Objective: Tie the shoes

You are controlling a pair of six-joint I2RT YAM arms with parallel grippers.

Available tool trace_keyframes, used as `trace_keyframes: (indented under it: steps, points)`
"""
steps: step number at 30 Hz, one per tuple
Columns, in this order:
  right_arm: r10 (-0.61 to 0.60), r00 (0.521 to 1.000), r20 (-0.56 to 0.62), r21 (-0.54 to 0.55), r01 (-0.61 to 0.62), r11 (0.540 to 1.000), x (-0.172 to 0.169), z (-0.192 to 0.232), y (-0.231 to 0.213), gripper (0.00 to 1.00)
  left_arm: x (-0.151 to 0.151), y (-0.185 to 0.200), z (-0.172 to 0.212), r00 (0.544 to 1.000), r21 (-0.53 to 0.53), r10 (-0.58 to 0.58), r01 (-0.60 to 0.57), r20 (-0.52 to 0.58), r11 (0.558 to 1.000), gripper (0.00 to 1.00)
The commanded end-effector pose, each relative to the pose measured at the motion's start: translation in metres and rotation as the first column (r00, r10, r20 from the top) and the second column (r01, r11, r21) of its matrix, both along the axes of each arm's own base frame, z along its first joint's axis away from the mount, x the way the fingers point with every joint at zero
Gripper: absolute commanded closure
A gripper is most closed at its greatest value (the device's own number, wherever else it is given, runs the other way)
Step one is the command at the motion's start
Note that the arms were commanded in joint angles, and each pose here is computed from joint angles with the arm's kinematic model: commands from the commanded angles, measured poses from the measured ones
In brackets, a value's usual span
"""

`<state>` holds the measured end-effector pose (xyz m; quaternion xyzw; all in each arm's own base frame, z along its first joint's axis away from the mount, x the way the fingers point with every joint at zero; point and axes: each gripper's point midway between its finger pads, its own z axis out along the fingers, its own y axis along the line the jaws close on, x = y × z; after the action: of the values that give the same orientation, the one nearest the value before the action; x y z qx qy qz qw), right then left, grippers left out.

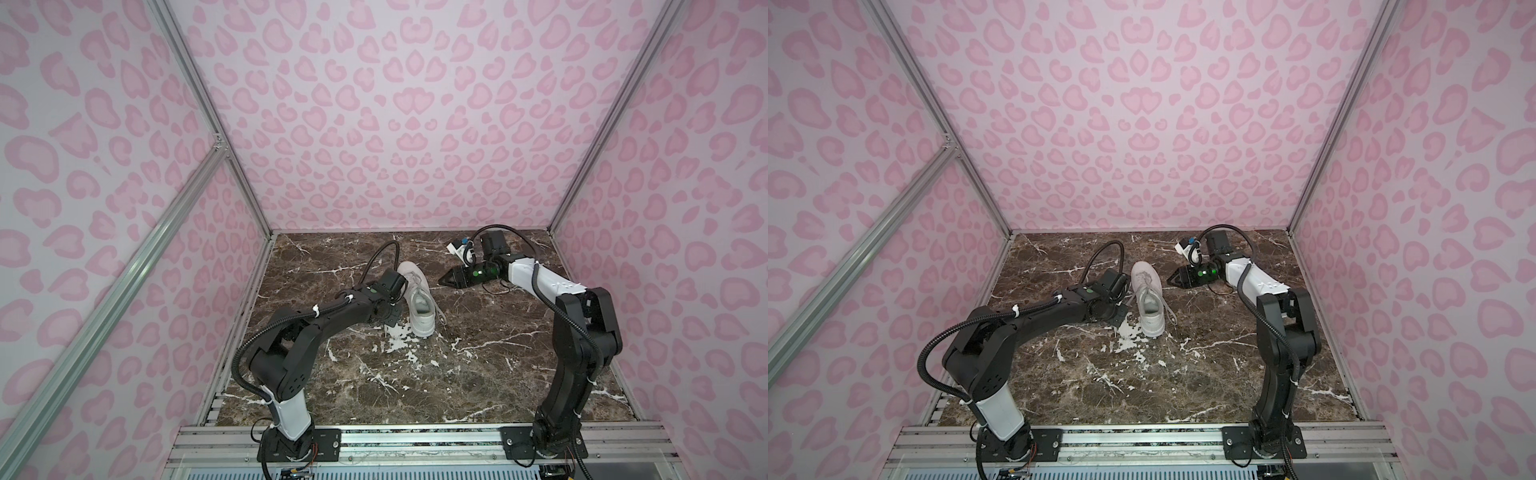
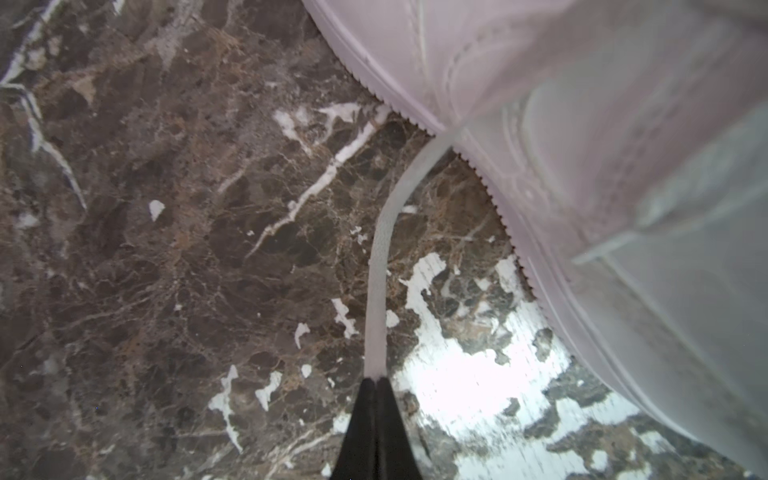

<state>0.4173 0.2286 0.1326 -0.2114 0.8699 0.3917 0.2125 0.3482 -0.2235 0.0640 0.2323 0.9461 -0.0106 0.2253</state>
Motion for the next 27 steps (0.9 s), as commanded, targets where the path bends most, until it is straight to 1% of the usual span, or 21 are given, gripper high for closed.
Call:
trace_keyframes:
  steps: [1,2,3,6,10,12,14,18,20,23,25,27]
  points:
    - [-0.027,0.999,-0.031,0.02,0.028,0.999,0.013,-0.005,0.018,0.55,0.007,0.003,0.007,1.0,-0.003,-0.023,0.023,-0.011,1.0,0.97]
    - [-0.027,1.0,-0.008,0.028,0.027,0.999,0.023,0.004,0.026,0.55,0.012,0.006,0.01,1.0,-0.01,-0.014,0.014,-0.005,1.0,0.97]
    - [-0.024,1.0,-0.01,0.027,0.024,0.999,0.026,0.004,0.032,0.54,0.016,0.007,0.013,1.0,-0.019,-0.01,0.01,0.002,1.0,0.97]
    - [-0.008,0.999,-0.041,0.029,0.009,1.0,0.032,-0.001,0.046,0.53,0.03,0.013,0.025,1.0,-0.046,0.007,-0.006,0.02,0.999,0.96]
    - [0.033,0.998,-0.059,0.016,-0.032,0.999,0.033,-0.006,0.062,0.53,0.044,0.016,0.038,0.999,-0.054,0.008,-0.006,0.044,0.999,0.97]
    - [0.037,0.997,-0.066,0.006,-0.037,0.999,0.034,-0.009,0.067,0.53,0.047,0.019,0.037,0.999,-0.06,0.009,-0.007,0.036,0.998,0.97]
    - [0.04,0.997,-0.07,-0.002,-0.04,0.999,0.035,-0.013,0.071,0.54,0.057,0.018,0.048,0.998,-0.074,0.013,-0.008,0.062,0.997,0.97]
    - [0.06,0.994,-0.086,-0.006,-0.061,0.998,0.035,-0.018,0.078,0.56,0.065,0.022,0.055,0.997,-0.084,0.023,-0.016,0.077,0.996,0.97]
    - [0.066,0.993,-0.101,-0.03,-0.069,0.997,0.034,-0.024,0.08,0.59,0.071,0.023,0.06,0.996,-0.096,0.03,-0.021,0.089,0.995,0.97]
    - [0.064,0.991,-0.117,-0.035,-0.069,0.997,0.034,-0.029,0.08,0.67,0.082,0.024,0.068,0.994,-0.103,0.032,-0.021,0.103,0.994,0.96]
    - [0.06,0.991,-0.118,-0.033,-0.064,0.997,0.034,-0.028,0.079,0.73,0.088,0.023,0.073,0.994,-0.105,0.025,-0.014,0.107,0.994,0.97]
    - [0.057,0.992,-0.11,-0.005,-0.058,0.998,0.035,-0.021,0.079,0.83,0.095,0.021,0.078,0.993,-0.108,0.019,-0.006,0.117,0.994,0.97]
